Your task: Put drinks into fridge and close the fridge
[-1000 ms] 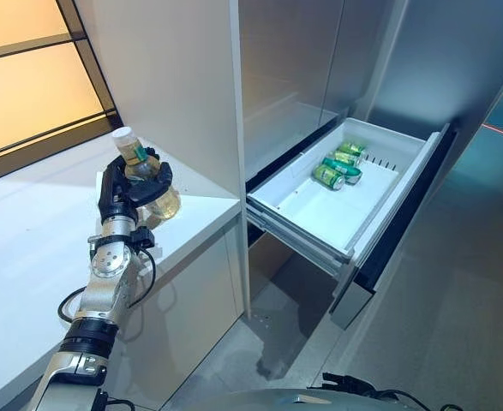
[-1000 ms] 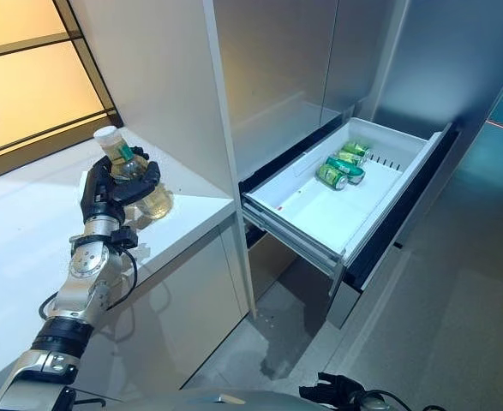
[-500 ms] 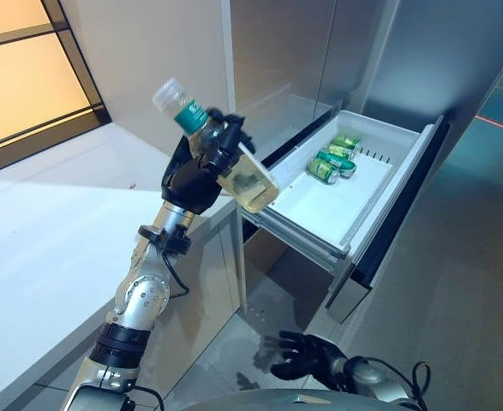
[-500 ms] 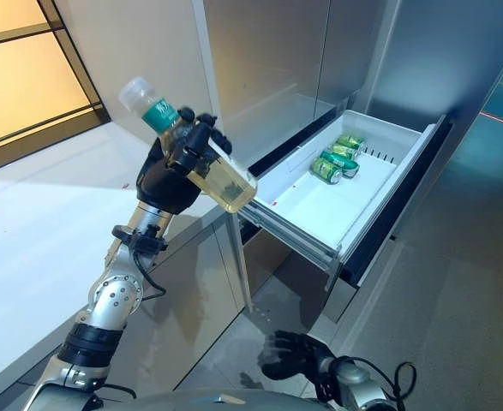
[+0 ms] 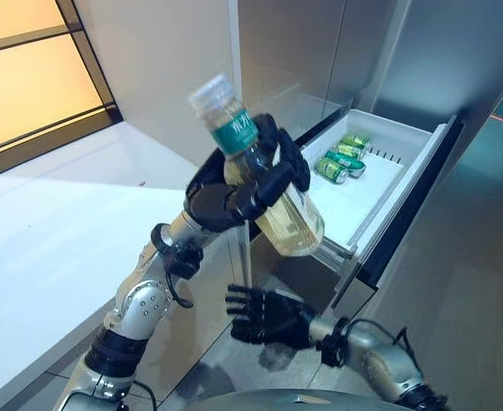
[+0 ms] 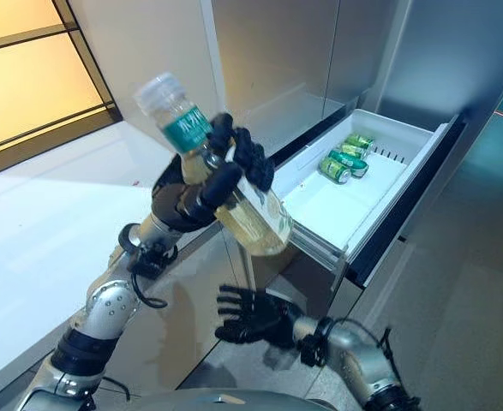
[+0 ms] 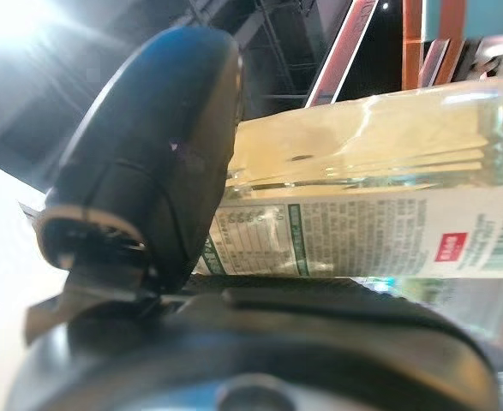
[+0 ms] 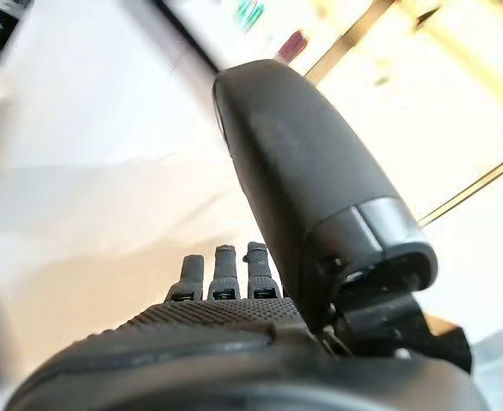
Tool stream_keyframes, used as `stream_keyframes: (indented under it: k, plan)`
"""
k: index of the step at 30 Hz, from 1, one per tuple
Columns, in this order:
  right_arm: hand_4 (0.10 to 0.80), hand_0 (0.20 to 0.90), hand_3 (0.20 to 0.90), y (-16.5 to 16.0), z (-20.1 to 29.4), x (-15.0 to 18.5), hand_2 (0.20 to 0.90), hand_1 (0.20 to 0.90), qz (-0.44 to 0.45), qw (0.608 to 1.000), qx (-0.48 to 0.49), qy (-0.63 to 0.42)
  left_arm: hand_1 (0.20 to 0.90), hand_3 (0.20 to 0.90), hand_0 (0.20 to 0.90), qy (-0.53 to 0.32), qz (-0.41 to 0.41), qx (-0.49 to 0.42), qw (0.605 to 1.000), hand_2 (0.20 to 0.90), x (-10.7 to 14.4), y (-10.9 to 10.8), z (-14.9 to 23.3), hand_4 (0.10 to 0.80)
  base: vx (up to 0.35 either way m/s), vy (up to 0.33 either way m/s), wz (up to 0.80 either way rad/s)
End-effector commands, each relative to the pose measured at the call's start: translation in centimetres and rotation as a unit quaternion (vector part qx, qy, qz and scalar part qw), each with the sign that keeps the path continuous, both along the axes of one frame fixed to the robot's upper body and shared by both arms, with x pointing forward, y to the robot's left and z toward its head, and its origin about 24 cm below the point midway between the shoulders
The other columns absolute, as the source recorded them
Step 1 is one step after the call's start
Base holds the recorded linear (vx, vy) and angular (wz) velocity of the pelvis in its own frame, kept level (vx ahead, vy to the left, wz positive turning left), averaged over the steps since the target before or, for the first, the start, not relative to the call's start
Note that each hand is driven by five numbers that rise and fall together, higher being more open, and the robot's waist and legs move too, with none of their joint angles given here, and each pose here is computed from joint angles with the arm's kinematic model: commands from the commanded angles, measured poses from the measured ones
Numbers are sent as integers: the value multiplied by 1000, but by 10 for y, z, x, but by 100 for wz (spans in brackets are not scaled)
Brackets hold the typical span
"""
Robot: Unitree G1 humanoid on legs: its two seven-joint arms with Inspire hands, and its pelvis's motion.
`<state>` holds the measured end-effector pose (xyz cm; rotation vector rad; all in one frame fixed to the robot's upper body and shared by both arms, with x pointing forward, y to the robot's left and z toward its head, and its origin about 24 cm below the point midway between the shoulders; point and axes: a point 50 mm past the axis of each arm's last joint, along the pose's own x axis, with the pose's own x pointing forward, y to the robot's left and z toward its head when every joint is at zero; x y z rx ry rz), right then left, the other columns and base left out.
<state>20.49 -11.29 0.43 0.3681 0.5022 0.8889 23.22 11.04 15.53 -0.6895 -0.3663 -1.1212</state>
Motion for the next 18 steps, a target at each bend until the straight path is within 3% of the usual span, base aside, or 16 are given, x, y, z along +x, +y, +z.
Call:
stream_keyframes:
  k: [1,9,18]
  plan:
    - [800,900,900,4,80,34,900,900,-2,979,114,-170,300,200,300,-88,-32,-43,995,300,1,-5,35,100,0,0,0]
    - [800,900,900,-20,117,42,900,900,-19,967,94,-237,300,200,300,-100,27,33,994,300,6,7,27,100,0,0,0]
    - [800,900,900,-24,134,46,900,900,16,958,44,-281,300,200,300,-134,132,111,976,300,20,14,29,100,0,0,0]
